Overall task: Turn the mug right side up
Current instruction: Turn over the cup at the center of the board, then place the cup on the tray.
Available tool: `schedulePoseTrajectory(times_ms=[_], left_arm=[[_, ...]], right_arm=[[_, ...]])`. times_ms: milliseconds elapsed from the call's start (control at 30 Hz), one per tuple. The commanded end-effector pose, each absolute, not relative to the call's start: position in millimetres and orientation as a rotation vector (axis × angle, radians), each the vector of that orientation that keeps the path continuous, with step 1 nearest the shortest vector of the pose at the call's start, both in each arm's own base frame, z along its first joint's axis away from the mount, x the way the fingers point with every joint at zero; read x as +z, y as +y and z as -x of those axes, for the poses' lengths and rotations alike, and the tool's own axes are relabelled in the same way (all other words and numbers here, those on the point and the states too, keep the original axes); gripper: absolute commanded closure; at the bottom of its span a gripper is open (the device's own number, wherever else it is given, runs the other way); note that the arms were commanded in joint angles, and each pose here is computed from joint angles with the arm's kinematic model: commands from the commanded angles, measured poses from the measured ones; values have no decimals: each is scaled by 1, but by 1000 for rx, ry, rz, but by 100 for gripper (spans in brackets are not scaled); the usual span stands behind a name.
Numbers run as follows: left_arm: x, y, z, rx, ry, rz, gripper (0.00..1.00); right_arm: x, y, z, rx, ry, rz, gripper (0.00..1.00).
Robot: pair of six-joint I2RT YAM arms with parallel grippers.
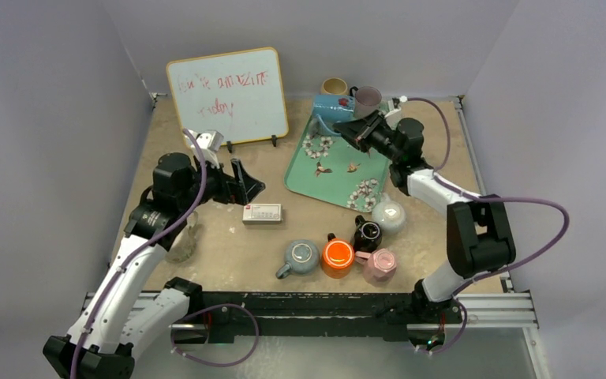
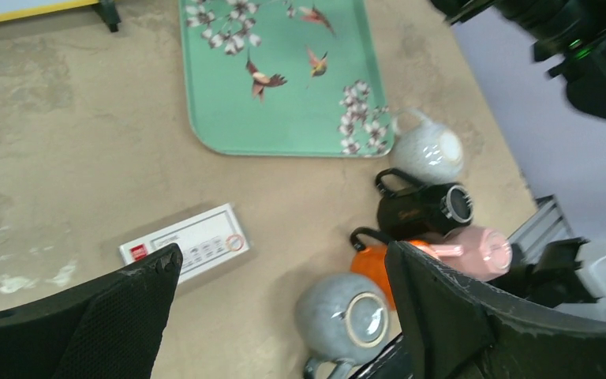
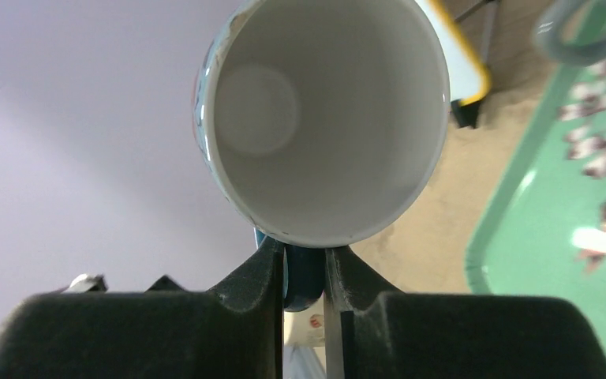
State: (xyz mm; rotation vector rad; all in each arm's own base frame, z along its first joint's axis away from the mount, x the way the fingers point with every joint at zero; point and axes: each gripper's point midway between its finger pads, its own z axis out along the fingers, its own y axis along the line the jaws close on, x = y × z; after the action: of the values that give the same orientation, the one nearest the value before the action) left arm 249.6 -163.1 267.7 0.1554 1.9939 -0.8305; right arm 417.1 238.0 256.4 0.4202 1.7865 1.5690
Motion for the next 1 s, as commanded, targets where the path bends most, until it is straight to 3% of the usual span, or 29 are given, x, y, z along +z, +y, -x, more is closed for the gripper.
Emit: schedulePoseTrajectory(times_ms=[0,533,967], left_arm=[[257,-147,-244,-671,1989,-279,1],[247,-131,-238,-586,2000,-243,0],[252,-124,-236,-555,1967,-229,0]], right_arm=[[263,199,-429,1306,1777,-384,100],[219,53,-459,281,1960,-446,100],[207,6,-497,-159,2030,-379,100]])
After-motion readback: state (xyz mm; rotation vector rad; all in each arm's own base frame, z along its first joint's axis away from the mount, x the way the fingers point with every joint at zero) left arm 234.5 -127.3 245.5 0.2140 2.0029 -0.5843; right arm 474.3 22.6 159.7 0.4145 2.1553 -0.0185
